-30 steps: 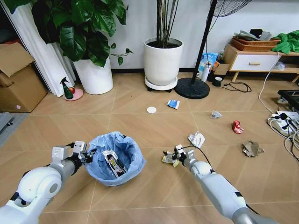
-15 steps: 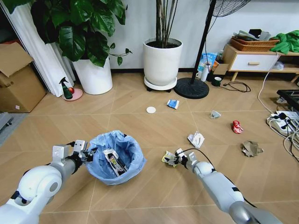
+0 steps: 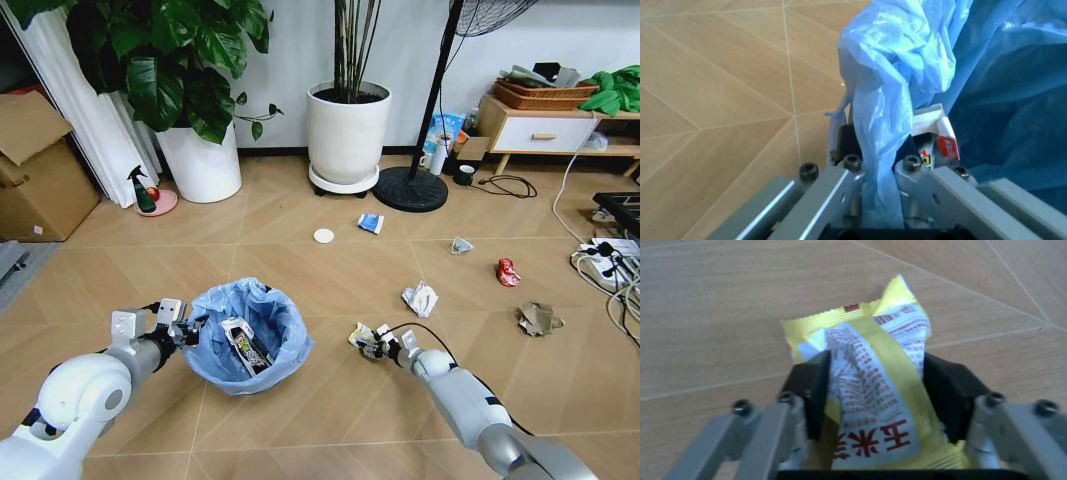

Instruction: Pick up the trash bin and place the garbage on the floor into it.

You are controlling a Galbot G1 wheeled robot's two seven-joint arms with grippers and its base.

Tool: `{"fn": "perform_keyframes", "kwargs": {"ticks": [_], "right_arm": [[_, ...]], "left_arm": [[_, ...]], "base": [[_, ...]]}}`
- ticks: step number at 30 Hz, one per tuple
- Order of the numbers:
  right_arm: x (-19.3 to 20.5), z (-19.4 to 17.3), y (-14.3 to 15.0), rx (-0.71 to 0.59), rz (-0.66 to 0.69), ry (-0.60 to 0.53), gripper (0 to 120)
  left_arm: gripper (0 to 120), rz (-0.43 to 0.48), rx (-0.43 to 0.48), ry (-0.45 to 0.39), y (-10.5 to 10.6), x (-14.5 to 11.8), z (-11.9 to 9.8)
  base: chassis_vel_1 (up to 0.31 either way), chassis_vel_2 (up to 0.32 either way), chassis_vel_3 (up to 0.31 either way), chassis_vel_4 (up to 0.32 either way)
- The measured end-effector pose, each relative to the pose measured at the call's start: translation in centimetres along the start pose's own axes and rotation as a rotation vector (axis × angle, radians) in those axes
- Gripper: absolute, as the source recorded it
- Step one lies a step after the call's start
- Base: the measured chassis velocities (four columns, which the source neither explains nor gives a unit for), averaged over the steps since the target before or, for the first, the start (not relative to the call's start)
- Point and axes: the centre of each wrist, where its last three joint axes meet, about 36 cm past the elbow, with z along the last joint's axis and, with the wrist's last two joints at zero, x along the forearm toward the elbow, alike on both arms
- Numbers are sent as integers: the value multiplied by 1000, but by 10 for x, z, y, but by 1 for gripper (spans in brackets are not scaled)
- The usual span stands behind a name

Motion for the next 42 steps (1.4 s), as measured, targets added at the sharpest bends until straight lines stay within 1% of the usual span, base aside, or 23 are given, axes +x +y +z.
{"fn": "perform_keyframes", "kwargs": {"ticks": [1,2,4,7,9,12,13,14,17,18,20,21,24,25,26,29,30,31,34,36,39,41,42], "right_arm": [[0,0,0,0,0,0,41],[0,0,0,0,0,0,41],[0,1,1,-6,0,0,28],[-1,1,1,-8,0,1,26],[-1,2,1,-9,2,3,14],[-1,3,1,-8,4,3,4],[-1,3,1,-8,4,3,4],[-1,4,1,-11,5,3,0],[-1,3,0,-31,23,-5,0],[2,-4,0,-76,40,-9,0],[7,-35,0,-147,56,-80,0],[7,-35,0,-147,56,-80,0],[27,-102,2,-200,26,-235,0],[27,-102,2,-200,26,-235,0],[32,-114,3,-199,17,-261,0],[57,-171,14,-159,-41,-374,0],[65,-185,18,-147,-56,-397,0],[65,-185,18,-147,-56,-397,0],[96,-236,42,-83,-148,-480,0],[103,-245,49,-65,-179,-489,0],[123,-279,83,-18,-300,-526,0],[127,-286,92,-9,-332,-532,0],[132,-295,104,0,-376,-540,0]], "left_arm": [[0,0,0,0,0,0,0],[0,0,0,0,0,0,0],[0,2,0,0,-1,0,0],[0,3,0,0,-1,0,0],[0,3,0,0,-1,0,0],[0,2,-1,0,0,1,0],[0,2,-1,0,0,1,0],[0,1,-1,0,1,1,-1],[0,2,0,1,1,1,-1],[0,2,0,1,1,1,-1],[0,4,3,0,1,1,-1],[0,4,3,0,1,1,-1],[0,5,4,1,1,0,-1],[0,5,4,1,1,0,-1],[0,5,4,1,1,0,0],[0,8,4,3,1,0,0],[0,8,4,3,0,0,0],[0,8,4,3,0,0,0],[0,8,3,6,0,-1,1],[0,8,4,7,0,-1,1],[0,8,3,8,-1,-2,2],[0,9,3,9,-2,-3,2],[0,10,4,9,-2,-3,2]], "base": [[0,0,0,0],[0,0,0,0],[0,0,0,0],[0,0,0,0],[0,0,0,0],[0,0,0,0],[0,0,0,0],[0,0,0,0],[0,0,0,0],[0,0,0,0],[0,0,0,0],[0,0,0,0],[0,0,0,0],[0,0,0,0],[0,0,0,0],[0,0,0,0],[0,0,0,0],[0,0,0,0],[0,0,0,0],[0,0,0,0],[0,0,0,0],[0,0,0,0],[0,0,0,0]]}}
